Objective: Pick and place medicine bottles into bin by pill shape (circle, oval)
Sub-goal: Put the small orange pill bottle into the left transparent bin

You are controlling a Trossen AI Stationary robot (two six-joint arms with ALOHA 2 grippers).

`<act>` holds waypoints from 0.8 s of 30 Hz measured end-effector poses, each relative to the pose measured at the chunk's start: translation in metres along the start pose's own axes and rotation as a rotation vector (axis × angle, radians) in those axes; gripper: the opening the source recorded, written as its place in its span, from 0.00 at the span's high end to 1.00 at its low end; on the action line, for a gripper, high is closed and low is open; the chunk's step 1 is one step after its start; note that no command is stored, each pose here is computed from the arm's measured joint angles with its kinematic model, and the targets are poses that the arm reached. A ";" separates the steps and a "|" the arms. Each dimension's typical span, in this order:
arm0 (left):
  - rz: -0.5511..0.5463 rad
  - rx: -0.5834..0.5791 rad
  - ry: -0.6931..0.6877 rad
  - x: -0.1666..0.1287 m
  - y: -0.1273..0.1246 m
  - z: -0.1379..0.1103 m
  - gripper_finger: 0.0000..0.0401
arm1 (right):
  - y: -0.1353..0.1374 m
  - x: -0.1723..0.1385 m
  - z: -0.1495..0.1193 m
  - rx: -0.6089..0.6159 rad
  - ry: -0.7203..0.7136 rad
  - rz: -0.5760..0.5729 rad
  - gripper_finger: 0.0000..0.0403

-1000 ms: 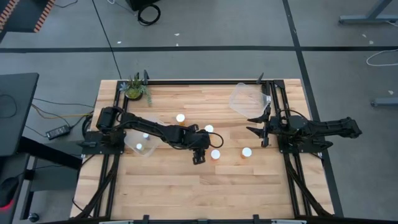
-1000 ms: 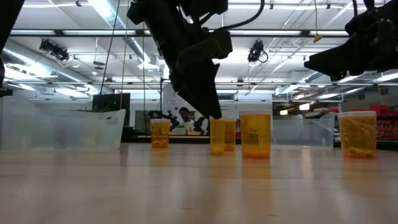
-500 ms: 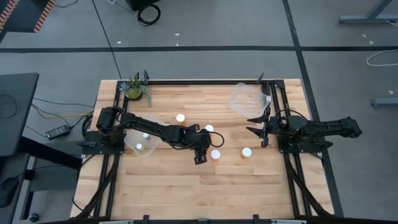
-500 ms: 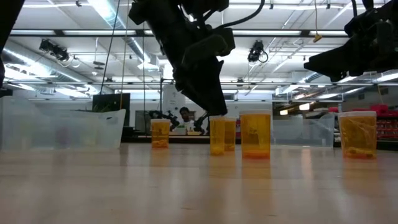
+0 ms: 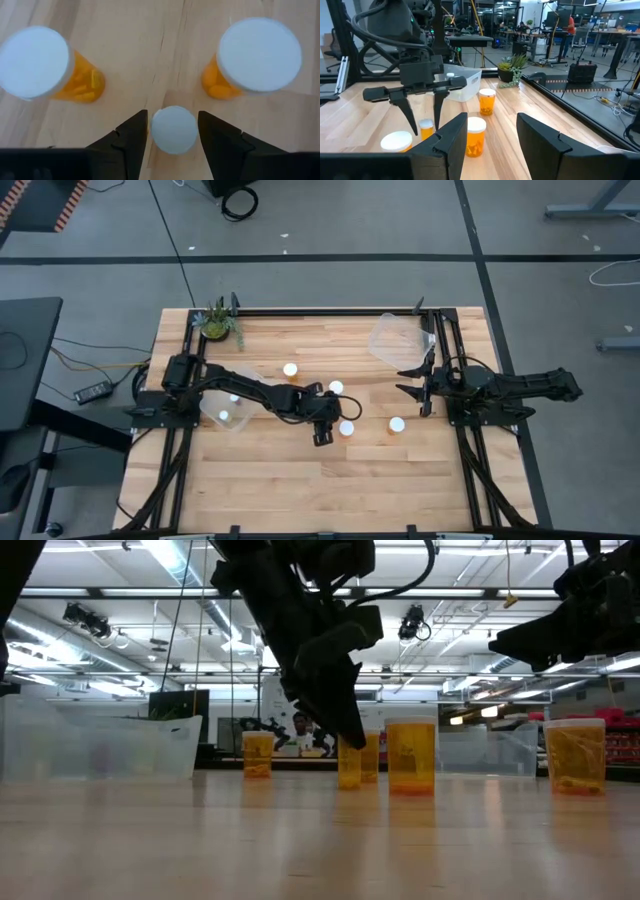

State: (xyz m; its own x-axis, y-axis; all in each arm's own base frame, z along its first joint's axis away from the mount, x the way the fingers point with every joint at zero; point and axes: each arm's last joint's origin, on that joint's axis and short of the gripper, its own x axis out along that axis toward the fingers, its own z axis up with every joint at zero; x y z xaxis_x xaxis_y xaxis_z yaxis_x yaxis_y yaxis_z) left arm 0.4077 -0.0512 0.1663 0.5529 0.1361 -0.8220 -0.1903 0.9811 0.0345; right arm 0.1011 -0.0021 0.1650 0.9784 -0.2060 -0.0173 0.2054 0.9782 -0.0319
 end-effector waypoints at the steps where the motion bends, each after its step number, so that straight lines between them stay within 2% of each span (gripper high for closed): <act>1: -0.001 -0.001 -0.004 0.000 0.000 0.000 0.55 | 0.000 0.000 0.000 0.000 0.001 0.000 0.56; 15: -0.008 -0.017 -0.014 -0.005 -0.001 0.007 0.69 | 0.000 0.000 0.000 0.000 0.001 0.000 0.56; 20: -0.048 -0.015 0.022 -0.018 -0.005 0.020 0.68 | 0.000 0.000 0.000 0.000 0.001 0.000 0.56; 24: -0.031 -0.008 0.123 -0.033 -0.010 0.023 0.67 | 0.000 0.000 0.000 0.000 0.001 0.000 0.56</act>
State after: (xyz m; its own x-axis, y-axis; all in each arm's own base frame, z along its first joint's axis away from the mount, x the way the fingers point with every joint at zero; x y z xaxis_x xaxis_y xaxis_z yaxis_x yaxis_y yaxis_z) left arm 0.4100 -0.0626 0.2062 0.4552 0.0872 -0.8861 -0.1812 0.9834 0.0037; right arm 0.1011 -0.0021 0.1648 0.9784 -0.2060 -0.0186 0.2054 0.9782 -0.0322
